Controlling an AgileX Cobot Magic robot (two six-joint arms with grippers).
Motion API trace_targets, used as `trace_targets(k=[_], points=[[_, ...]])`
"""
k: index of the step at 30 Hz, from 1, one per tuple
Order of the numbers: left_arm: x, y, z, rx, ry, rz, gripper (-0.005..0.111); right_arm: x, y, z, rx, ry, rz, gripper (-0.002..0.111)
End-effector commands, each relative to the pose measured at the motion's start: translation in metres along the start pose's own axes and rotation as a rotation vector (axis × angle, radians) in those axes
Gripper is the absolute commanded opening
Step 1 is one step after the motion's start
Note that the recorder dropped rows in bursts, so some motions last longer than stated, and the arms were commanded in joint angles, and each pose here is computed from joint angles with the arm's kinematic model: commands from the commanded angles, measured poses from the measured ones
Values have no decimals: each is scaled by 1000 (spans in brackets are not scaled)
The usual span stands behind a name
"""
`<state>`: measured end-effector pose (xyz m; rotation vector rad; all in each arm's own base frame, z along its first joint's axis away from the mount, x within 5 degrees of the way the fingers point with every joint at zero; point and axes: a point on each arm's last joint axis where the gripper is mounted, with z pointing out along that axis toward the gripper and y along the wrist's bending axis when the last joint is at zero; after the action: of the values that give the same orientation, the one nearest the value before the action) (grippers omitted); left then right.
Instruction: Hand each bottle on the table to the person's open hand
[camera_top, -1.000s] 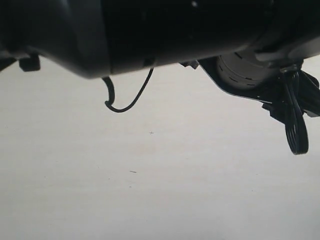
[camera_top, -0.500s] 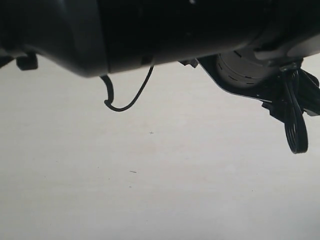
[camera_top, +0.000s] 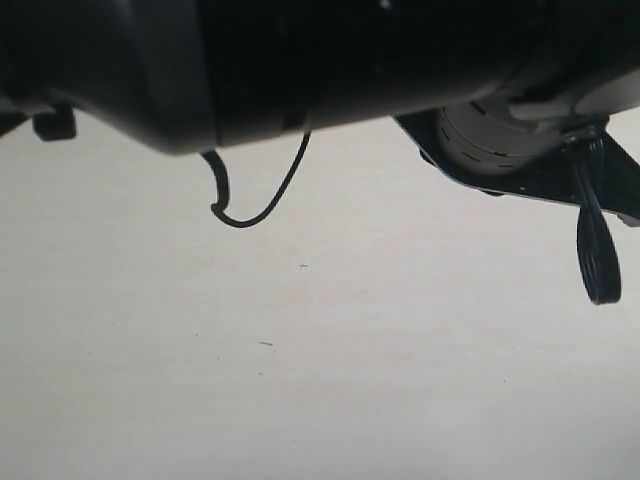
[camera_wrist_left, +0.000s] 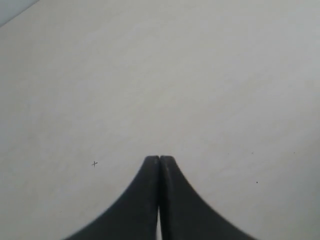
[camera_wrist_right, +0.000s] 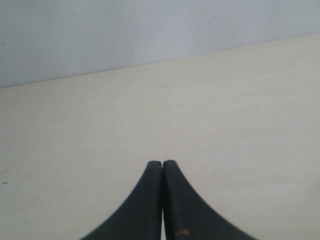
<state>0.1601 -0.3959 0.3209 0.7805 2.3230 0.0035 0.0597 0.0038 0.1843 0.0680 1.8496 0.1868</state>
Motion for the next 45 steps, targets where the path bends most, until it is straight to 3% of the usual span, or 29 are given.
trace_targets(k=[1, 7, 15, 18, 20, 23, 29, 35, 45], points=[[-3, 3, -8, 7, -31, -20, 0, 1, 0, 1, 3, 2, -2, 0], [10, 12, -4, -29, -37, -24, 0, 1, 0, 1, 3, 2, -2, 0], [48, 55, 11, -23, -50, -99, 0, 1, 0, 1, 3, 2, -2, 0], [70, 87, 12, 15, -75, -177, 0, 1, 0, 1, 3, 2, -2, 0], [102, 120, 10, 52, -118, -245, 0, 1, 0, 1, 3, 2, -2, 0], [132, 153, -2, 79, -194, -322, 0, 1, 0, 1, 3, 2, -2, 0], [205, 214, -54, 100, -464, -459, 0, 1, 0, 1, 3, 2, -2, 0], [252, 240, -98, 171, -725, -559, 0, 1, 0, 1, 2, 0, -2, 0], [279, 249, -102, 169, -778, -610, 0, 1, 0, 1, 2, 0, -2, 0]])
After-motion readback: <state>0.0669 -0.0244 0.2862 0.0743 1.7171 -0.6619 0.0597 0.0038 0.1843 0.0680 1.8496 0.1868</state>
